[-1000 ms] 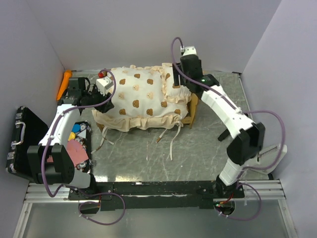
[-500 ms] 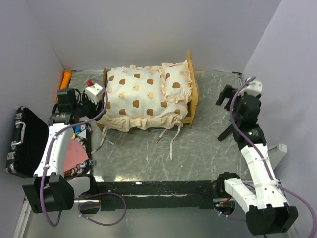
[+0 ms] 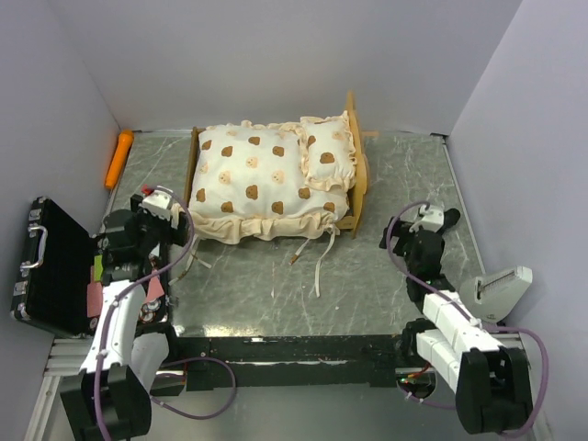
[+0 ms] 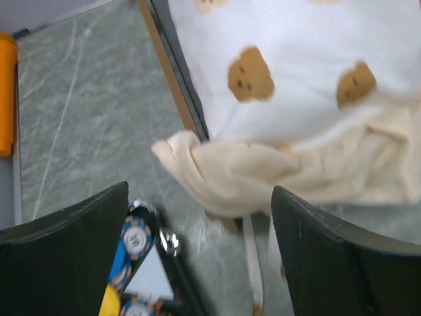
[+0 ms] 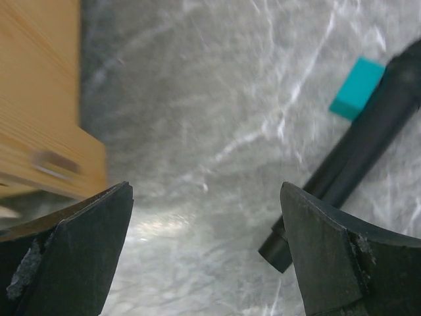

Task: Set up the pet bed

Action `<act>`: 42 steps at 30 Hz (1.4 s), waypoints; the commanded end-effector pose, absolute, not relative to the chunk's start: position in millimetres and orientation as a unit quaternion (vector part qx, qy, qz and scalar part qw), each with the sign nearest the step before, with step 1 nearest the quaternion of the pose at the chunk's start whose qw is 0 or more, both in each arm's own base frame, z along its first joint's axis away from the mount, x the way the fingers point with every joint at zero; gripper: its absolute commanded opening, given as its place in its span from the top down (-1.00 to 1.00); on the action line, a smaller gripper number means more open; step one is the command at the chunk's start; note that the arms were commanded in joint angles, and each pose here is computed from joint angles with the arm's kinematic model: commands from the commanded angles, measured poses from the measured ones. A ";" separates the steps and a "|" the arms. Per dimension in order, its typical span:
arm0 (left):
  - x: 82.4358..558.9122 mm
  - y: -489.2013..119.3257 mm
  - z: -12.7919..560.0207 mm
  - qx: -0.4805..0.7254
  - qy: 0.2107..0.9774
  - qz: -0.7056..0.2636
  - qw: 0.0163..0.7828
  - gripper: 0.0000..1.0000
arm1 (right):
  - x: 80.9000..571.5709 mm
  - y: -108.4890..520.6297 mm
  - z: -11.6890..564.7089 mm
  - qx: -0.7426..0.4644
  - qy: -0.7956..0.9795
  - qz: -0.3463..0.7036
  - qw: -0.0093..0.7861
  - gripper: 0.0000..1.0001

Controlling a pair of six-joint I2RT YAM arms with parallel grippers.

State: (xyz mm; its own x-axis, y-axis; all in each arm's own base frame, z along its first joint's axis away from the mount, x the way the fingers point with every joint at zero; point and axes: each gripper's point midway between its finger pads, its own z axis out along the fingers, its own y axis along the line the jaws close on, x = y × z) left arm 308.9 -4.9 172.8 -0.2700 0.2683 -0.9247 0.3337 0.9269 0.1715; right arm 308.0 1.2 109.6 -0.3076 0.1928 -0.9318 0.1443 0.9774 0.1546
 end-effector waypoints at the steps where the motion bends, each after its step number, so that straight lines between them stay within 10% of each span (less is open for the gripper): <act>1: 335.3 -3.9 212.6 0.087 0.698 -0.062 0.708 -0.95 | 328.6 -7.8 146.6 0.110 0.718 0.014 0.687 -0.98; 17: 325.5 41.5 164.3 -0.123 0.648 -0.042 0.750 -0.93 | 329.2 -2.0 139.8 0.089 0.709 0.022 0.699 -0.98; 42: 327.4 33.2 161.8 -0.072 0.656 -0.035 0.751 -0.93 | 339.3 -0.8 135.7 0.086 0.728 0.019 0.680 -0.98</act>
